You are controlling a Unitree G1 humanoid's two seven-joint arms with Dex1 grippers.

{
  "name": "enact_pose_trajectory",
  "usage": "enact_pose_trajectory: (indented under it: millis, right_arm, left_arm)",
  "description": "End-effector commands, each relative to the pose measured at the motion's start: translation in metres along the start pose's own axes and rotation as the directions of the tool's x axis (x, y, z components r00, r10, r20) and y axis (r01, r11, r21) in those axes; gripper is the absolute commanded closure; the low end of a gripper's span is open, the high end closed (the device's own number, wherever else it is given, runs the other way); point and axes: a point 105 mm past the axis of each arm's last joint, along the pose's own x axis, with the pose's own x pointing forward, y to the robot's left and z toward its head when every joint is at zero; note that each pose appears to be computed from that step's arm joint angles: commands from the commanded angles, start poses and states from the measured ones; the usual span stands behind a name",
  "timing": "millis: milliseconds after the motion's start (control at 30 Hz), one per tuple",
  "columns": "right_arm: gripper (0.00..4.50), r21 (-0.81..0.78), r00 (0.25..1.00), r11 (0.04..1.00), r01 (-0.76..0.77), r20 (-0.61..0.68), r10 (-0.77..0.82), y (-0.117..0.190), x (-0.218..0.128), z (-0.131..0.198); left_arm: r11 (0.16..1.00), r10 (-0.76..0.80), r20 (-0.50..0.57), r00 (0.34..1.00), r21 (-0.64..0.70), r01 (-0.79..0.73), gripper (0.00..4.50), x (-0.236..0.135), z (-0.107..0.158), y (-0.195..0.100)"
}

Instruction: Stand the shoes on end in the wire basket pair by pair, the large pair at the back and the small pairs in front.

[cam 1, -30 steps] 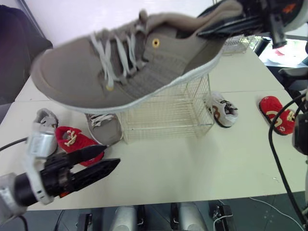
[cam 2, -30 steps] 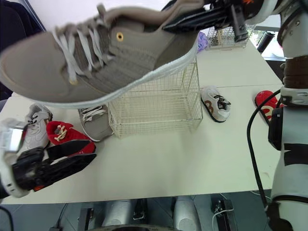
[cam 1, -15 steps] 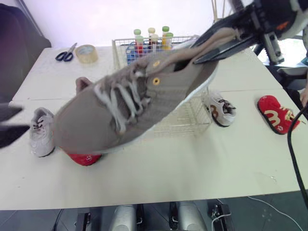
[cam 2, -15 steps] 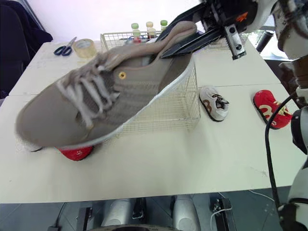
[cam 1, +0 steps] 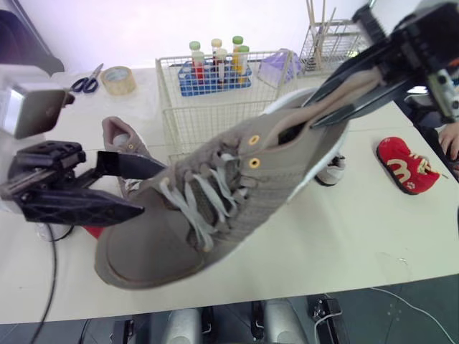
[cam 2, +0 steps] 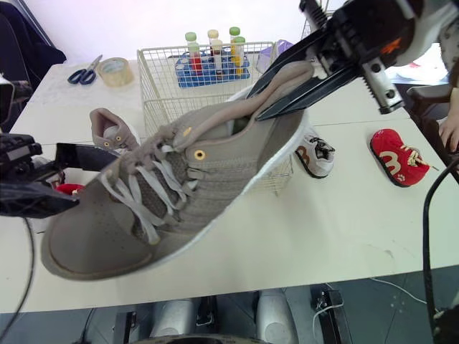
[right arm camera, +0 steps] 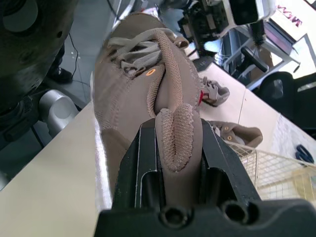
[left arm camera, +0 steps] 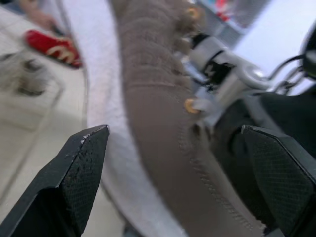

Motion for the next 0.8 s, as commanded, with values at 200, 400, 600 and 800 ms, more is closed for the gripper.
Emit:
enact_pose_trajectory:
  millis: [200, 400, 600, 800]
  right_arm:
    - [4.23, -0.132, 0.998, 0.989, 0.060, 0.035, -0.055, 0.002, -0.018, 0.032]
    - [4.23, -0.143, 0.999, 0.989, 0.031, 0.044, -0.025, -0.001, -0.011, 0.033]
    - [4.23, -0.130, 0.999, 0.992, 0.006, 0.039, -0.001, -0.004, -0.004, 0.030]
    - [4.23, -0.130, 0.999, 0.992, 0.008, 0.042, -0.002, -0.006, -0.004, 0.029]
  left_arm:
    - [0.982, -0.151, -0.151, 0.977, -0.135, 0.131, 0.00, 0.035, -0.020, 0.019]
    - [0.995, -0.039, -0.121, 0.992, -0.098, 0.028, 0.00, 0.031, -0.011, 0.049]
    - [1.000, -0.001, -0.090, 0.996, -0.030, -0.002, 0.00, 0.020, 0.011, 0.047]
    - [1.000, 0.030, -0.087, 0.996, 0.001, -0.030, 0.00, 0.010, 0.023, 0.049]
